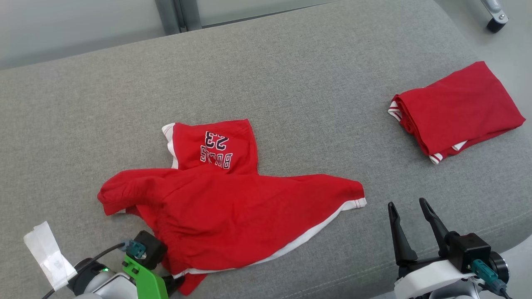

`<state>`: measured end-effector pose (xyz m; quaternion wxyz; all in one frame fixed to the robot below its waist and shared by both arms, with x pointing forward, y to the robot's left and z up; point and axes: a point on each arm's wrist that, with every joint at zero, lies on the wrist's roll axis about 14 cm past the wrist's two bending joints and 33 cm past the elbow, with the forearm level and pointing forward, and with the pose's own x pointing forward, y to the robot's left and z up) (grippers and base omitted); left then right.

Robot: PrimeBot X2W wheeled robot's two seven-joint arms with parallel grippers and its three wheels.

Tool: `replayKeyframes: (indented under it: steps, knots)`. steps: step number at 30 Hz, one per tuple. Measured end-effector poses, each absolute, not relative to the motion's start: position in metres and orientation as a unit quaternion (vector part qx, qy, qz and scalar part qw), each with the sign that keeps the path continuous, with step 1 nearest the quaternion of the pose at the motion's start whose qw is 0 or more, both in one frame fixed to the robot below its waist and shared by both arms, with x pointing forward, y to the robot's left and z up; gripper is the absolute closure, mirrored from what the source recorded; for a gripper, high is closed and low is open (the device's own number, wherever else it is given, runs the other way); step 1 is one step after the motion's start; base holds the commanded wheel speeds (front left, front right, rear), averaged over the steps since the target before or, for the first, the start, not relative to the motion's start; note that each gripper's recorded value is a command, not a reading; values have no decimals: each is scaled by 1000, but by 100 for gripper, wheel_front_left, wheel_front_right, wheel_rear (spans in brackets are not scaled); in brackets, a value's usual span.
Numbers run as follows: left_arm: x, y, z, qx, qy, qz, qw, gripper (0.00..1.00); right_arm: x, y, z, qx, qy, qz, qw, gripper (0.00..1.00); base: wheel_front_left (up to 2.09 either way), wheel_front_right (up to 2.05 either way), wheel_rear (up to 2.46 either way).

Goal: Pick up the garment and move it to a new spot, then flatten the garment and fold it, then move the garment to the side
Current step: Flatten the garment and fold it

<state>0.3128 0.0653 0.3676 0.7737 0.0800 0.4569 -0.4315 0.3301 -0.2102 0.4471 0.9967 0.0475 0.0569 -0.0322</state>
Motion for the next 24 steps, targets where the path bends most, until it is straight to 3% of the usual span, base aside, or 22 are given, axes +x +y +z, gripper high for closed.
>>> replayKeyframes:
  steps: [7, 16, 24]
  knots:
    - [306, 73, 372, 81, 455, -432, 774, 100, 328, -211, 448, 45, 55, -33, 997, 0, 0, 0, 0]
    - [337, 94, 396, 94, 412, -390, 818, 100, 328, -203, 452, 43, 48, -19, 998, 0, 0, 0, 0]
    - [279, 75, 382, 61, 458, -433, 774, 100, 321, -207, 450, 39, 53, -25, 998, 0, 0, 0, 0]
